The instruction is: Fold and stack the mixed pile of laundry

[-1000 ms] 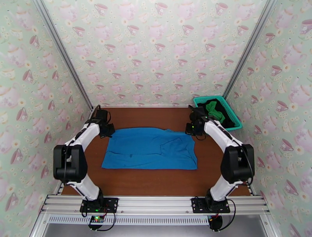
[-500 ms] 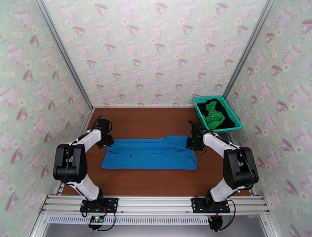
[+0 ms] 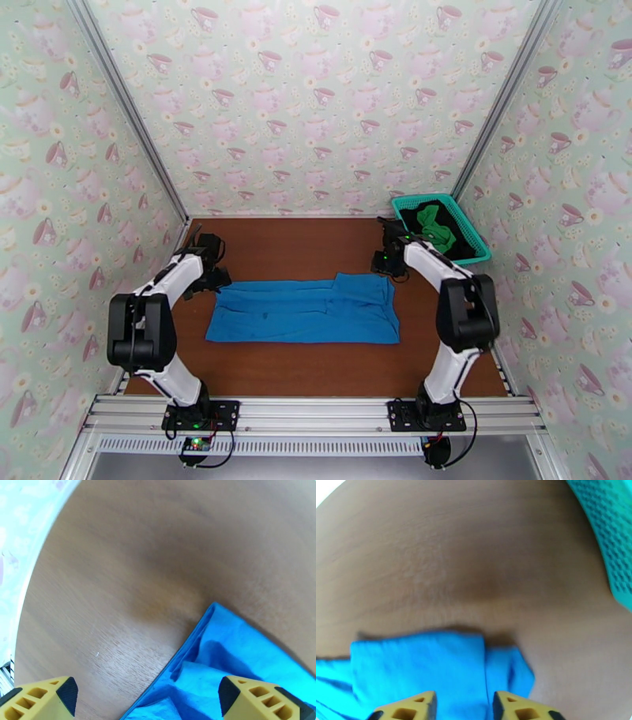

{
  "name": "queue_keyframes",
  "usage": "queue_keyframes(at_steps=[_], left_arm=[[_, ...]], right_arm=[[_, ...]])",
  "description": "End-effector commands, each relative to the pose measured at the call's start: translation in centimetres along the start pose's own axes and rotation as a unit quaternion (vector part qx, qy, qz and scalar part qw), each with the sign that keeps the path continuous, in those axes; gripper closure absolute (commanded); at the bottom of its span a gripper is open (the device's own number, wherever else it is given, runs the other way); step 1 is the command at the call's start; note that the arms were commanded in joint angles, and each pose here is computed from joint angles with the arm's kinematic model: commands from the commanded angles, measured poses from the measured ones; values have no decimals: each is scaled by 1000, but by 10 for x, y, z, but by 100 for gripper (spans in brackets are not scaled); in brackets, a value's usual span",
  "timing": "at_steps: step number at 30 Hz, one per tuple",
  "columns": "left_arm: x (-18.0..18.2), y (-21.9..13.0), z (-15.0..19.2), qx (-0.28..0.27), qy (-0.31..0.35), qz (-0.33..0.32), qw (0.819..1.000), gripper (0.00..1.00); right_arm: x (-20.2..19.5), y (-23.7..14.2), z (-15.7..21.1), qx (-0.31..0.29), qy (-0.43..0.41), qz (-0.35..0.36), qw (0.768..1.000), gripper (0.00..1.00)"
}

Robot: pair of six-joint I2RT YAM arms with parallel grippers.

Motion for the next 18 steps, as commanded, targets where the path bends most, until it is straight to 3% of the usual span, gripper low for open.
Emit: queue_keyframes(at_steps=[1, 7, 13, 15, 18], left_arm=[[2, -16, -9, -16, -5, -3, 1000, 0], [-6, -14, -12, -11, -3, -1, 1000, 0], [-14, -7, -11, -5, 1, 1, 1000, 0], [-15, -4, -9, -1, 2, 0, 1000, 0], [-16, 1, -7, 2, 6, -5, 1000, 0]], right_arm=[[4, 16, 3, 36, -9, -4, 999, 69], [5, 30, 7, 51, 1, -9, 999, 73], [5, 42, 17, 63, 10, -10, 998, 68], [4, 46, 19, 68, 11, -8, 998, 74], [3, 49, 17, 70, 11, -5, 997, 92]])
Point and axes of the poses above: each hand's point on the last joint's axis, 136 mm out from that joint toward the fingers, its own y axis out along the fingers, its own x axis along the line the jaws close on, z = x × y, the point moved 3 cm from there along -y, back along the fingers, and after that the axes turned 11 degrees about -y, right-handed, at the moved point
